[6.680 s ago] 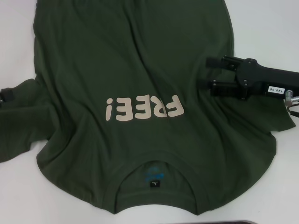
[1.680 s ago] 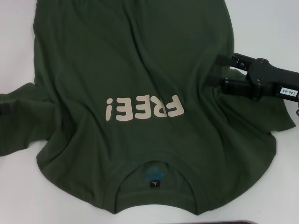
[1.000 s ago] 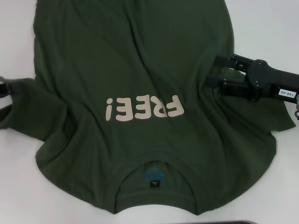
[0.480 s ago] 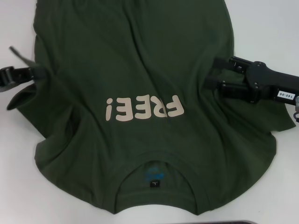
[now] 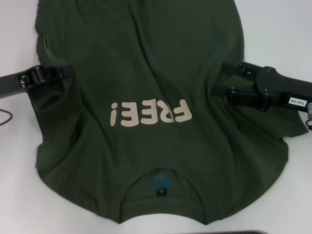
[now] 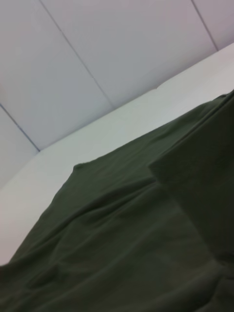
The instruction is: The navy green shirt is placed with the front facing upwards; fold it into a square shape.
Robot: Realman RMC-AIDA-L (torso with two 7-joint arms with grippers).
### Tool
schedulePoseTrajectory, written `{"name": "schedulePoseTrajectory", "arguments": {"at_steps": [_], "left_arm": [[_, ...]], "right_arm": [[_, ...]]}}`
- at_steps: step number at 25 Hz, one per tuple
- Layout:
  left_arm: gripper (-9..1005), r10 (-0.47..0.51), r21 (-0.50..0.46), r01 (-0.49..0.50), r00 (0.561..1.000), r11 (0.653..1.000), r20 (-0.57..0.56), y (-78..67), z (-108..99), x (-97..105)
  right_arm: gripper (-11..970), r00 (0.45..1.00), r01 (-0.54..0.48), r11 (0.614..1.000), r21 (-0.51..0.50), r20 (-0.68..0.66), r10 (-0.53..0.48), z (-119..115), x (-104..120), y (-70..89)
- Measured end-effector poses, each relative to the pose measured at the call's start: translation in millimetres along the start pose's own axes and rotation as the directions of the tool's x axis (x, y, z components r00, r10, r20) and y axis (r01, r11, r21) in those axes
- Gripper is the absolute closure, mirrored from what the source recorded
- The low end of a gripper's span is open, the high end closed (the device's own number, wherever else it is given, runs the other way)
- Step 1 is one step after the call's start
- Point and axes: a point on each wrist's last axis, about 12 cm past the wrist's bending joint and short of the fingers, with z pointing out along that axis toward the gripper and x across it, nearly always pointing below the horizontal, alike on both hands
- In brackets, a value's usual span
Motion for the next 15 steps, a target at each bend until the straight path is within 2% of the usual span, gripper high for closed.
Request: {"name": "schedulePoseTrajectory", "arguments": {"at_steps": [15], "left_arm": [[977,-0.051,0.008,0.051,0.999,0.999,0.004,-3.2,37.6,7.9]], "right_arm": [[37,1.000,-0.002,1.000,-0.004,0.000,0.002,-0.8,0.7,1.0]]}}
